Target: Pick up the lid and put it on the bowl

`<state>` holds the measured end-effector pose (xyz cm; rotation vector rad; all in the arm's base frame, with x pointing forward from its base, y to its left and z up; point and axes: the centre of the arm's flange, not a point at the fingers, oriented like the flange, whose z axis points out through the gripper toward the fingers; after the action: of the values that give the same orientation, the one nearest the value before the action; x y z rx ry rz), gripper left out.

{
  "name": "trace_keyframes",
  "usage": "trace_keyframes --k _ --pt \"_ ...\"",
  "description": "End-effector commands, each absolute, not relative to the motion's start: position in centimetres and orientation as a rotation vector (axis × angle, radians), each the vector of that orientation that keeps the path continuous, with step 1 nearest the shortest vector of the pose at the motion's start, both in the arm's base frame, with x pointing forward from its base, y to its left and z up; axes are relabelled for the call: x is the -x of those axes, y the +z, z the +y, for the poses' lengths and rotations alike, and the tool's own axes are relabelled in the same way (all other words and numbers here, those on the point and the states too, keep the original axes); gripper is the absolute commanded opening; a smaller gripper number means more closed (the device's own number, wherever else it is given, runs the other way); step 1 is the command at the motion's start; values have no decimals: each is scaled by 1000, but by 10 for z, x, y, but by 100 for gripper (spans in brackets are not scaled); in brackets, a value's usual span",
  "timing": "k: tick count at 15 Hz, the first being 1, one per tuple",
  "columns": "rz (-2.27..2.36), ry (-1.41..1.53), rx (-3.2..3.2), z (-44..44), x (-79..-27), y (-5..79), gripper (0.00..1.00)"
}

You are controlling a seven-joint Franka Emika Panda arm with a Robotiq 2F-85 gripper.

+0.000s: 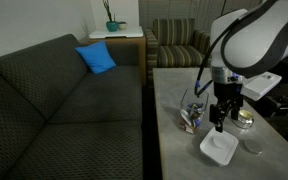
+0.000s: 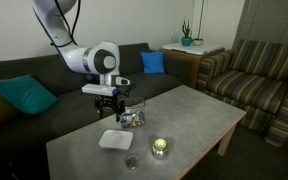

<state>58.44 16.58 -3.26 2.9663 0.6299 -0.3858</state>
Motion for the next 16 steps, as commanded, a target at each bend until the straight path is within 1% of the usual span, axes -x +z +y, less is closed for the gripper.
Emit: trace_keyframes --k 1,7,11,16 --pt "649 -302 -3052 154 -596 -63 100" --pt "582 -287 -3080 136 -595 -92 100" --pt "642 -260 -3093 142 -596 -108 100" --pt "651 -299 -3097 144 -592 -141 100"
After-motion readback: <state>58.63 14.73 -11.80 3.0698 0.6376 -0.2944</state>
